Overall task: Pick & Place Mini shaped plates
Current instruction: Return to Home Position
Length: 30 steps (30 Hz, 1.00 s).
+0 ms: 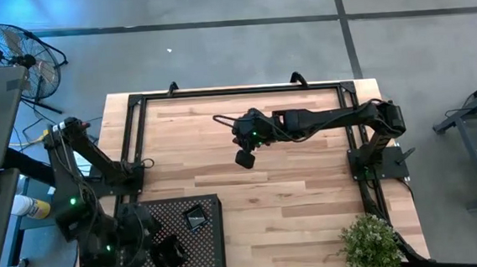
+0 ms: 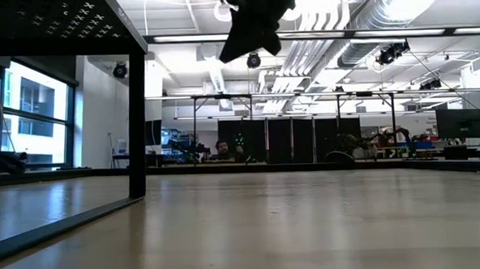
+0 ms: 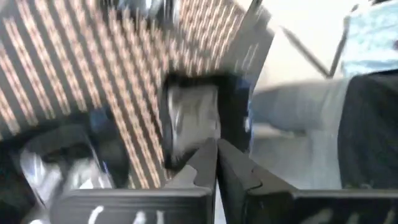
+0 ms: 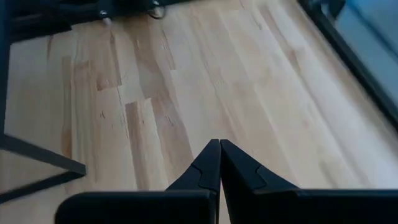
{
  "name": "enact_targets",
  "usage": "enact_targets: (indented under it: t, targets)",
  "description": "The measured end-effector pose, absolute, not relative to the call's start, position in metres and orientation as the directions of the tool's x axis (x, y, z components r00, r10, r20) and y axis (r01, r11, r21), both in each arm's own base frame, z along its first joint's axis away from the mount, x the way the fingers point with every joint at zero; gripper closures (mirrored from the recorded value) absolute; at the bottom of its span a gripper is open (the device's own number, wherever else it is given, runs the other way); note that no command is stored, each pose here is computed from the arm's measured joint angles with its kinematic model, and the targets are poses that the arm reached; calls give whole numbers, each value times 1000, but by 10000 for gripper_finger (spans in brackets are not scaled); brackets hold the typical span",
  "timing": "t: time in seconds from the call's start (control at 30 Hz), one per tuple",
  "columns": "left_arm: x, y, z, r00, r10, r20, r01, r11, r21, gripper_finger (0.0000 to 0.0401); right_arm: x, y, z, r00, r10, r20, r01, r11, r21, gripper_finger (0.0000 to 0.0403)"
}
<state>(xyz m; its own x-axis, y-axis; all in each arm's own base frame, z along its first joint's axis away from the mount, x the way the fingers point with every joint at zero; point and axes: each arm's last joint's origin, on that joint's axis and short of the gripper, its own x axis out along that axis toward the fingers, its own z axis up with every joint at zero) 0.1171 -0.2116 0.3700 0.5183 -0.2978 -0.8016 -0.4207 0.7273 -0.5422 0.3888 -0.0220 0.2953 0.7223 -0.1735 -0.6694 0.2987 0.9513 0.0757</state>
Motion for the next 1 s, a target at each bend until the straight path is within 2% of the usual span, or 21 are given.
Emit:
enact_targets:
  t: [0.1, 0.23, 0.43, 0.6, 0.73, 0.9, 1.0]
  targets:
    - [126, -190, 381, 621, -226, -750, -344, 782, -520, 398, 391, -19, 298, 759, -148, -634, 208, 978, 20, 402]
    - [138, -154, 386, 684, -156, -712, -261, 860, -440, 400, 385, -15, 294, 850, 23, -527, 48, 991, 122, 402]
    - [163, -105, 366, 810, -123, -573, -139, 910, -391, 401, 331, -13, 284, 934, 74, -350, -14, 985, 170, 402]
    - [179, -68, 325, 893, -99, -440, -84, 922, -377, 401, 274, -11, 273, 959, 14, -283, 47, 977, 210, 402]
    - [182, -40, 297, 936, 0, -352, -132, 926, -353, 401, 232, -12, 266, 971, -53, -235, 95, 980, 173, 397]
    - [181, -18, 284, 920, 152, -362, -306, 855, -420, 400, 187, -14, 253, 966, -191, -174, 218, 964, 153, 396]
    - [182, -13, 282, 907, 185, -378, -356, 815, -456, 400, 166, -14, 242, 969, -206, -137, 230, 953, 196, 400]
